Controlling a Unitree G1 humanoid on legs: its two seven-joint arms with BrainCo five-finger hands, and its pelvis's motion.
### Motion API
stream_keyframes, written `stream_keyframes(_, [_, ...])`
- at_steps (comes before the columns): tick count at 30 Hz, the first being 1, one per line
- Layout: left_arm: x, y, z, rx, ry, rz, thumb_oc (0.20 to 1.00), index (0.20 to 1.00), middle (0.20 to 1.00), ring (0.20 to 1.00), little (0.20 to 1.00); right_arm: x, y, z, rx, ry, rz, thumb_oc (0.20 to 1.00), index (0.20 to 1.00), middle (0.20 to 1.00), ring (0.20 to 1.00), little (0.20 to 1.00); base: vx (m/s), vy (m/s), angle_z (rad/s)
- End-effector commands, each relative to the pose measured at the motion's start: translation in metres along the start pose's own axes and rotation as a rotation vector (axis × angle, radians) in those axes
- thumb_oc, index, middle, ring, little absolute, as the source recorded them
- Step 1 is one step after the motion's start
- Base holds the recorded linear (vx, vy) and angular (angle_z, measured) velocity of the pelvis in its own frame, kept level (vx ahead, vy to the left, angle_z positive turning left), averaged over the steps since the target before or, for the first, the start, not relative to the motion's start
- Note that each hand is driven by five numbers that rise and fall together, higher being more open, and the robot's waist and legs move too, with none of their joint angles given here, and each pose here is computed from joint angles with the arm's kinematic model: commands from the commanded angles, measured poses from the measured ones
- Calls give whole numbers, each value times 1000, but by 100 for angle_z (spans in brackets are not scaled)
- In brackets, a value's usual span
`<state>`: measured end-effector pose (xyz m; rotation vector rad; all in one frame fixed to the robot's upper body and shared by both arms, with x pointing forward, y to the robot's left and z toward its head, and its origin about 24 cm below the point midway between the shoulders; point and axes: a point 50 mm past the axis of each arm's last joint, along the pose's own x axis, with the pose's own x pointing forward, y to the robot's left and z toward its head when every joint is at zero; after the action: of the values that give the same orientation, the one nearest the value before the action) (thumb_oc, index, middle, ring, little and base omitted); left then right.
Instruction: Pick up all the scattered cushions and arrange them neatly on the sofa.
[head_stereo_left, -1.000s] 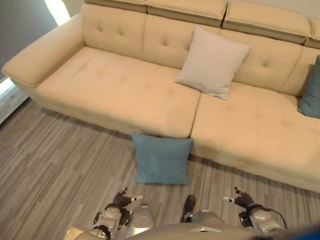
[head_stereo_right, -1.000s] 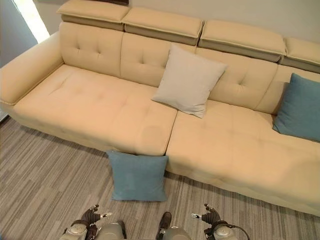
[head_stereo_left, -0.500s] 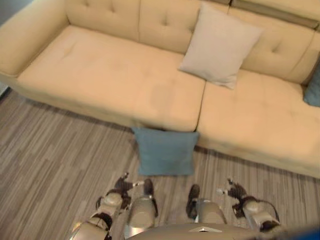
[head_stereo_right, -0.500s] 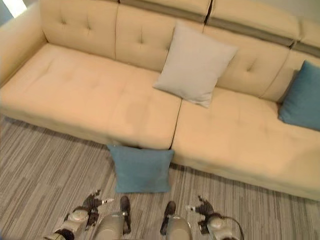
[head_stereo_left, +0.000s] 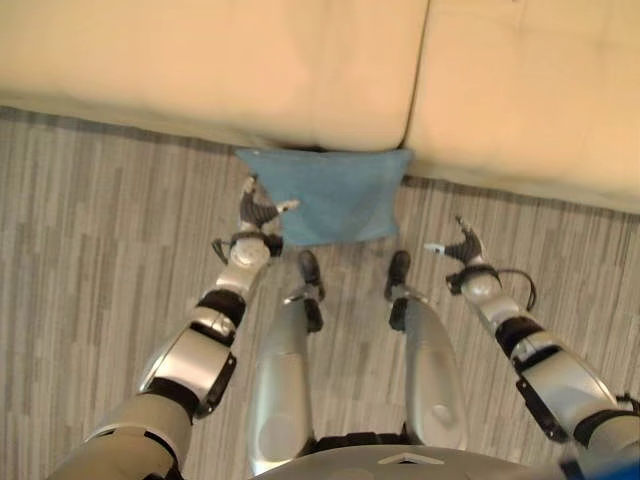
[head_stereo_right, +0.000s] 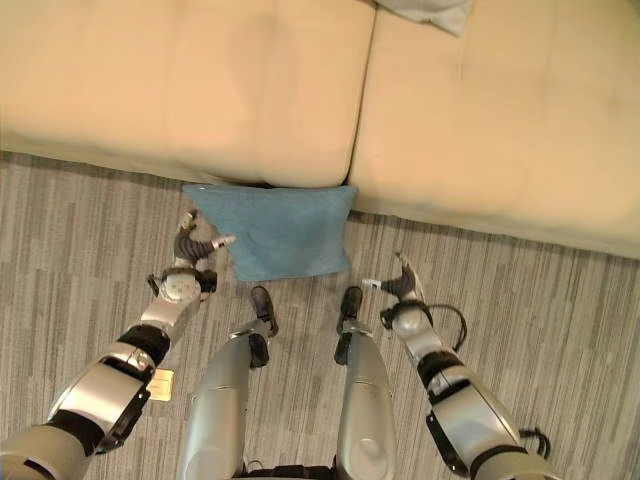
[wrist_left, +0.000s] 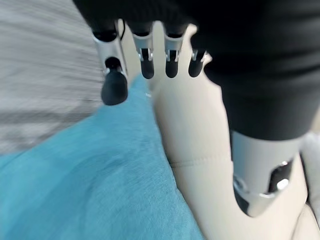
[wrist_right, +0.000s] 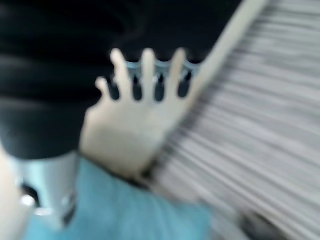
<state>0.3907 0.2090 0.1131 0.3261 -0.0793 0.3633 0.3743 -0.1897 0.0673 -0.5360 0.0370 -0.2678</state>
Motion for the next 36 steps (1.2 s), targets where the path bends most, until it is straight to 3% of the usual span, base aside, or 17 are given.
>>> stream_keyframes(1, [3,22,-4,14,-5,125,1000,1000,1000,1000,1000,-1,-21,-3,7,-54,-117,1000,1000,1000,1000,1000,-42,38,-10])
stream_keyframes(5, [11,32,7,37,-21,182,1000,1000,1000,1000,1000,5,-28,18,30,-136,-173,1000,1000,1000,1000,1000,-15,40,-3])
stream_keyframes(10, [21,61,20,-74,-20,321,1000,1000,1000,1000,1000,10,-45,39,59,-218,-257,1000,1000,1000,1000,1000,12,27,2])
stream_keyframes(16, [30,84,37,-139,-81,310,1000,1000,1000,1000,1000,9,-58,46,86,-271,-285,1000,1000,1000,1000,1000,14,70,1])
stream_keyframes(27, [38,75,85,-225,-209,268,1000,1000,1000,1000,1000,6,-67,104,209,-494,-296,1000,1000,1000,1000,1000,24,70,0])
stream_keyframes(36, [41,84,94,-287,-205,342,1000,1000,1000,1000,1000,-6,-76,136,233,-663,-302,1000,1000,1000,1000,1000,66,70,-8])
